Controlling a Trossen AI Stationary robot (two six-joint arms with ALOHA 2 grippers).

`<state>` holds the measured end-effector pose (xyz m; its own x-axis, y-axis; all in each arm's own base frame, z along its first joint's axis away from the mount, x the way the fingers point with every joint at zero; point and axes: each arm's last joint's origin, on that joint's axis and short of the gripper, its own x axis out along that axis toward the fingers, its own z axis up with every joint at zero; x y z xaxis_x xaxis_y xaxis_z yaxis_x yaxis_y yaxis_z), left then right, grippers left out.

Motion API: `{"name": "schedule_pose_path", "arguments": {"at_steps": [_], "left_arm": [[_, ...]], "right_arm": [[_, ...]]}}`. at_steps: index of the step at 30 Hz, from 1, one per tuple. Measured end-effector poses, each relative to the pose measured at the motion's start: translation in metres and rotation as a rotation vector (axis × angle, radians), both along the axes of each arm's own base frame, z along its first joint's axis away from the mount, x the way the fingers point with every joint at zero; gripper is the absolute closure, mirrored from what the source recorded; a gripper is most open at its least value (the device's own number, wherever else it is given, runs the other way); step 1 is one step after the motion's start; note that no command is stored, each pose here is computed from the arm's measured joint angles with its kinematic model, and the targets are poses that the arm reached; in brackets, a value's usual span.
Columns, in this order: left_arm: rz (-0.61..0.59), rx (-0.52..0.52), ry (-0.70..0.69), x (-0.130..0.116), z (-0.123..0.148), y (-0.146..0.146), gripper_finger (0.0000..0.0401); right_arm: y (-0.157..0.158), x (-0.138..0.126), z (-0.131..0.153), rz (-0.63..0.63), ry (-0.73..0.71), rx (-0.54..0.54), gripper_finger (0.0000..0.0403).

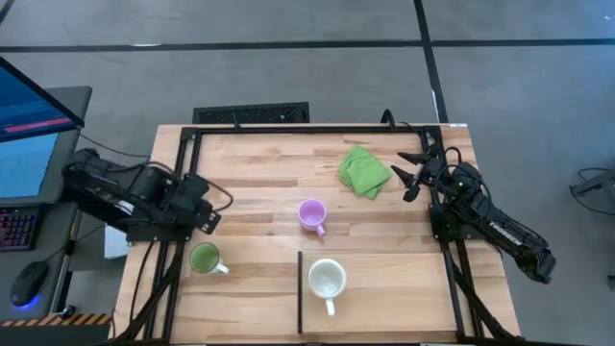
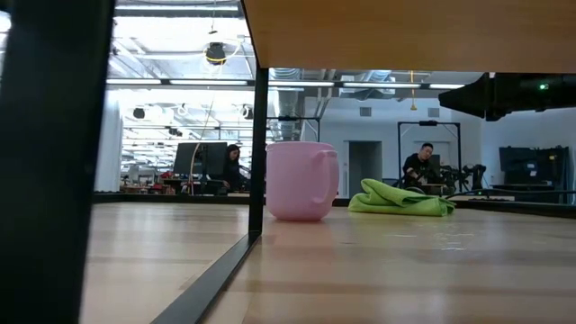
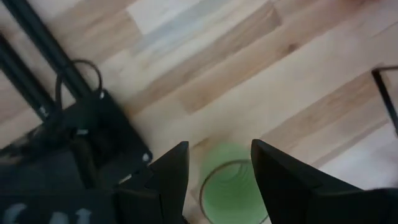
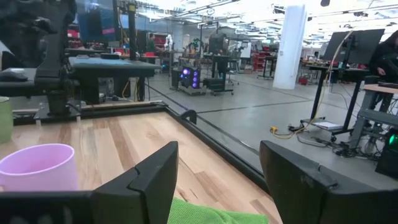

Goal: Stack small to large cups/mugs on shelf
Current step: Put the green mug on the shelf

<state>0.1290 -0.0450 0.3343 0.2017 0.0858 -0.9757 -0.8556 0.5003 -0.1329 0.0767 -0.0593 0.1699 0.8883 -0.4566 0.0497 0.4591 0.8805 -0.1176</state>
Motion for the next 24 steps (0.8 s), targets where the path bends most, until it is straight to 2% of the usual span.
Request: {"name": "schedule_pose_path", "arguments": {"at_steps": [6,11,16,24], "left_arm": [[-0.038,-0.025,-0.004,-0.005,-0.002,-0.023,0.0236],[0.004,-0.027,0.058,-0.003,-0.012,-0.043,0.0236],[0.120,-0.057,0.110,-0.001,-0.020,-0.061,0.0236],[0.108,-0.079,0.196,0.003,-0.034,-0.089,0.0236]], "right_arm": [[0.000,0.000,0.000,0.000,0.000,0.000,0.0154],[0.000,0.000,0.000,0.000,0.000,0.000,0.0154],[0.000,0.000,0.000,0.000,0.000,0.000,0.0154],[0.000,0.000,0.000,0.000,0.000,0.000,0.0154]]}}
